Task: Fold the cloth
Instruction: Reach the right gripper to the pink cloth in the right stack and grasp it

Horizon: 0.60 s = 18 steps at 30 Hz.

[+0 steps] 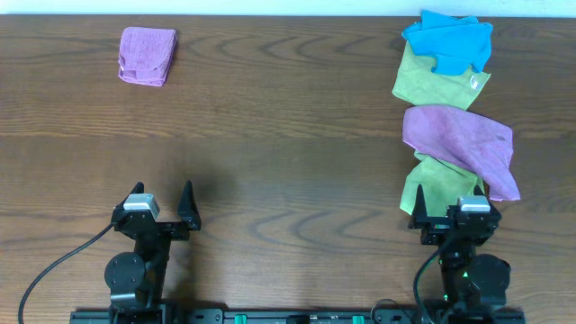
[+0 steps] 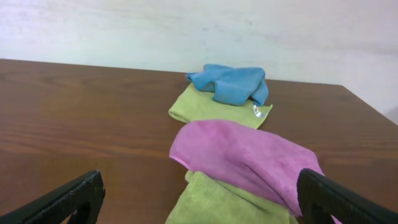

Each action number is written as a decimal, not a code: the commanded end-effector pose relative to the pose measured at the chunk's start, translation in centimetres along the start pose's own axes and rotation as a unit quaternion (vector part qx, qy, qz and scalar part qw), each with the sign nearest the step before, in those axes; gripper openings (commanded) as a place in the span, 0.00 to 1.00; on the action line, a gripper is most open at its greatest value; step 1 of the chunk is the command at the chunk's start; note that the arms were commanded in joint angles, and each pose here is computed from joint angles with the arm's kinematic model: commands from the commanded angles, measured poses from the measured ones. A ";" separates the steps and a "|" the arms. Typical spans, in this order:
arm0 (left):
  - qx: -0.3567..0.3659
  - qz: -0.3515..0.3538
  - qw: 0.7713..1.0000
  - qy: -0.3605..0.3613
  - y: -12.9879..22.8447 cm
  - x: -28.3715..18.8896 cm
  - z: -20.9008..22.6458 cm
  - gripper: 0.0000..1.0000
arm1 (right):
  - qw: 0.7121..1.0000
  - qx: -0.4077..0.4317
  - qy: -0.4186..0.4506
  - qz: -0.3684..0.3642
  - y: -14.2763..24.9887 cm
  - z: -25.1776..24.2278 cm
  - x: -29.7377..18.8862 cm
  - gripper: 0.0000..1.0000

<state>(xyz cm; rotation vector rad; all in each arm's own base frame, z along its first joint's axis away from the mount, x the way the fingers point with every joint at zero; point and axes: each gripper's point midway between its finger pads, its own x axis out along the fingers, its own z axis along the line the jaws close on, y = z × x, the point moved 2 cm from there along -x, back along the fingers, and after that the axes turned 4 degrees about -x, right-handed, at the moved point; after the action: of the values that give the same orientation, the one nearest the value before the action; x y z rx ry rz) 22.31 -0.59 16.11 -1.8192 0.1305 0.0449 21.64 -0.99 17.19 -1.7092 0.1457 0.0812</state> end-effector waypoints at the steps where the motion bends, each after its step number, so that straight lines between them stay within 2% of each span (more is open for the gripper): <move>1: -0.004 0.022 1.000 -0.005 1.8 0.3 0.4 0.95 | 1.000 -0.005 -0.004 0.001 0.2 0.2 0.0 0.99; 3: -0.004 0.022 1.000 -0.005 1.8 0.3 0.4 0.95 | 1.000 0.013 -0.016 0.005 0.4 0.6 0.0 0.99; 6: -0.004 0.022 1.000 -0.005 1.8 0.3 0.4 0.95 | 0.994 0.104 -0.028 0.003 0.2 0.9 0.0 0.99; 10: -0.004 0.022 1.000 -0.005 1.8 0.3 0.4 0.95 | 0.983 0.179 -0.002 -0.040 -1.7 -0.2 0.0 0.99; 18: -0.004 0.022 1.000 -0.005 1.8 0.3 0.4 0.95 | 0.978 0.183 -0.015 -0.099 -4.4 -0.3 -0.4 0.99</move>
<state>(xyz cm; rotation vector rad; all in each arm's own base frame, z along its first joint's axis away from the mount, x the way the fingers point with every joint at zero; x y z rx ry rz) 22.32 -0.59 16.14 -1.8191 0.1297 0.0438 21.84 -0.83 21.48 -1.3813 -0.0176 -0.0693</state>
